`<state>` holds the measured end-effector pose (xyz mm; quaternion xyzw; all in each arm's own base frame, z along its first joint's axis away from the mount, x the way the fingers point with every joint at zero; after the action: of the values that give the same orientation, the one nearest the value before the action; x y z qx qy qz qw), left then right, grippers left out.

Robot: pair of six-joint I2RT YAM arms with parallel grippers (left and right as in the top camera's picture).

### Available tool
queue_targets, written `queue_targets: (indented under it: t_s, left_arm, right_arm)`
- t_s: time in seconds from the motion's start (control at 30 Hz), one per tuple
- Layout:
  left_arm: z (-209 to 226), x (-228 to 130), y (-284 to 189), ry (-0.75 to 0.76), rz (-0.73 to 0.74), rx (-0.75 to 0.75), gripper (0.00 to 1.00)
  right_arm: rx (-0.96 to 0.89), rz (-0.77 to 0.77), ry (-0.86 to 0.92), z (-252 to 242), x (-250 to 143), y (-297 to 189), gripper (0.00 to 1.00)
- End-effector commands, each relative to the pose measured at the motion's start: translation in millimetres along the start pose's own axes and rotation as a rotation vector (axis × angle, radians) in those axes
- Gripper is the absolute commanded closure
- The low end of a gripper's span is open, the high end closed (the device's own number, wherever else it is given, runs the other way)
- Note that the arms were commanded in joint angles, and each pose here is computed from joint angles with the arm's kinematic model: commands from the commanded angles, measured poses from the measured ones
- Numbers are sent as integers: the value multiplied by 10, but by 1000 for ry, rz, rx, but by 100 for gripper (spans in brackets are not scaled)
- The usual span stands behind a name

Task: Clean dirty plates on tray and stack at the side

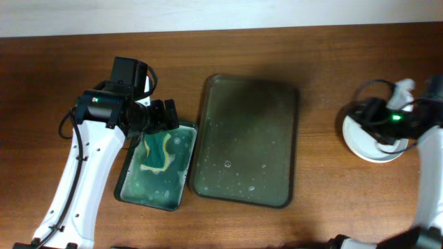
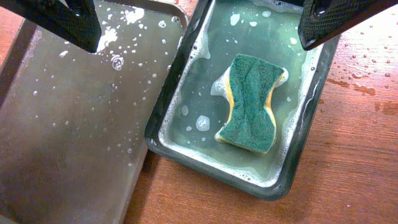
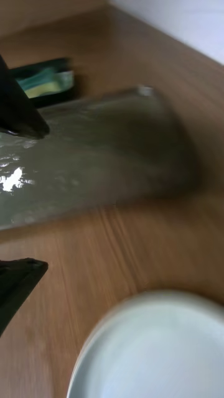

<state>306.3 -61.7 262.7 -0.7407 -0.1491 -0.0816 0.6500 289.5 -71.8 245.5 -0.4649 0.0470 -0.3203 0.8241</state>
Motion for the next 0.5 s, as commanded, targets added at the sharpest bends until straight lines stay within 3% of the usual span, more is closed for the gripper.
queue_targets:
  t_s: [0.0, 0.13, 0.23, 0.47]
  left_arm:
    - [2, 7, -36, 5, -11, -9, 1]
    - [2, 8, -37, 5, -12, -9, 1]
    - [2, 8, -37, 5, -12, -9, 0]
    - [2, 8, -37, 5, -11, -9, 1]
  right_arm:
    - [-57, 82, -221, 445, -317, 160, 37]
    - [-270, 201, -375, 617, -697, 526, 38]
    - [-404, 254, -384, 578, -881, 793, 41]
    - [-523, 483, -359, 249, -1041, 1269, 41]
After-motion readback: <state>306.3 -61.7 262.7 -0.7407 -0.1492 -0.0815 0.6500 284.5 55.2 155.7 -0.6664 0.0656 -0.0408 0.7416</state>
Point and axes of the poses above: each gripper's point midway between its finger pads, its own y axis out along the fingers, its own z axis along the line the jaws close on, x = y × z, the point moved 7 cm from there along -y, back along the fingers, and after that the axes turned 4 degrees about y, right-handed, at the moved point
